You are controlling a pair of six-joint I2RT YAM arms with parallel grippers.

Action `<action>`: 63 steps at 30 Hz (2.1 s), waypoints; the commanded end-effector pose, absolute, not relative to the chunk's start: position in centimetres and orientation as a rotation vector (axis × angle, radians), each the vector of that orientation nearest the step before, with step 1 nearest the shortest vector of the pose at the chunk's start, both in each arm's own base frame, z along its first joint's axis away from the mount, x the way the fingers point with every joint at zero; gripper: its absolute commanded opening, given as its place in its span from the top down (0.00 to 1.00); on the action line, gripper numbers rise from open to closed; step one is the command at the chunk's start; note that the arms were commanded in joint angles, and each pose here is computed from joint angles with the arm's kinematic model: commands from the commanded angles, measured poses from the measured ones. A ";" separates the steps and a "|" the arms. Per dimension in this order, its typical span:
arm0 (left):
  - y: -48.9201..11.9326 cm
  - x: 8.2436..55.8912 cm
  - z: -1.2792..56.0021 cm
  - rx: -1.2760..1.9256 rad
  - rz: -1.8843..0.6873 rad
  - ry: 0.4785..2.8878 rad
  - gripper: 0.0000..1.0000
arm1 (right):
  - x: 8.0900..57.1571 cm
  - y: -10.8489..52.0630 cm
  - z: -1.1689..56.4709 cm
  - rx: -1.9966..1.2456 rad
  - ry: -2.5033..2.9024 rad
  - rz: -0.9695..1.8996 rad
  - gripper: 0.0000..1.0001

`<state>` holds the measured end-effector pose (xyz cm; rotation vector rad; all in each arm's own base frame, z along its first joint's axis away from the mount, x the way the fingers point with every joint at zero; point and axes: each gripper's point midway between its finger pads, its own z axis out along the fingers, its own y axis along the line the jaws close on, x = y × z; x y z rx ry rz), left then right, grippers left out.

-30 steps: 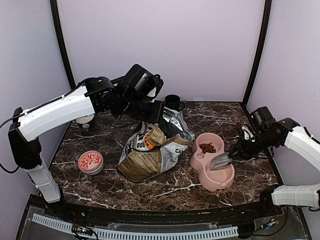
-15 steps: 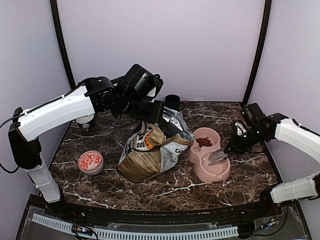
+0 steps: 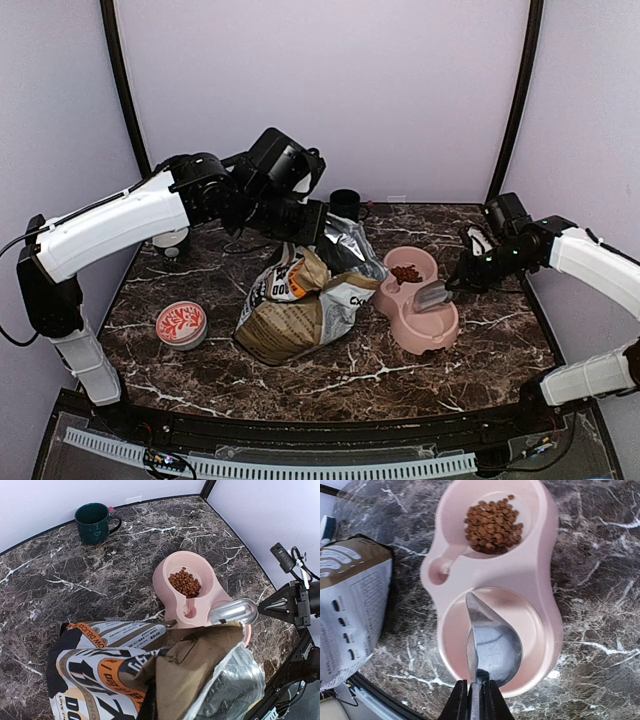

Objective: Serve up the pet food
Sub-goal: Move the pet food bowl to the center of the board, then insert the spatula into the pet food bag.

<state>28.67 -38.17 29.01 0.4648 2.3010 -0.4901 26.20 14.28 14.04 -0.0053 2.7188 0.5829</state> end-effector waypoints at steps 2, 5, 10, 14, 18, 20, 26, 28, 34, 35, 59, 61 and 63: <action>-37.1 29.1 28.9 0.453 -0.454 2.313 1.00 | 25.9 16.7 21.1 -0.130 2.527 0.807 1.00; -37.1 29.0 29.1 0.447 -0.472 2.310 1.00 | 25.4 17.0 24.3 -0.140 2.467 0.855 1.00; -37.1 28.9 30.3 0.373 -0.521 2.315 1.00 | 24.7 18.3 30.9 -0.158 2.297 1.030 1.00; -37.6 28.7 31.6 0.299 -0.615 2.322 1.00 | 24.5 19.4 33.7 -0.189 2.230 1.103 1.00; -37.9 28.7 32.4 0.224 -0.667 2.360 1.00 | 24.3 21.1 34.9 -0.269 2.227 1.139 1.00; -38.1 28.6 32.5 0.180 -0.702 2.378 1.00 | 23.7 22.3 35.6 -0.339 2.224 1.168 1.00; -38.9 28.2 32.8 0.087 -0.810 2.436 1.00 | 20.9 25.5 38.8 -0.558 2.131 1.301 1.00; -39.1 28.1 33.3 0.062 -0.851 2.440 1.00 | 20.0 26.1 39.1 -0.614 2.122 1.327 1.00; -39.1 27.8 33.0 -0.012 -0.903 2.483 1.00 | 19.8 26.7 37.3 -0.682 2.192 1.272 1.00; -39.0 27.8 32.9 -0.028 -0.905 2.492 1.00 | 20.0 27.1 36.9 -0.684 2.206 1.261 1.00; -40.4 27.0 32.9 -0.239 -1.195 2.624 1.00 | 27.2 32.2 21.7 -0.663 2.527 0.773 1.00; -40.5 26.8 33.0 -0.269 -1.222 2.637 1.00 | 27.4 32.2 21.0 -0.669 2.535 0.761 1.00; -40.5 26.7 32.8 -0.293 -1.243 2.648 1.00 | 27.7 32.4 19.5 -0.671 2.567 0.736 1.00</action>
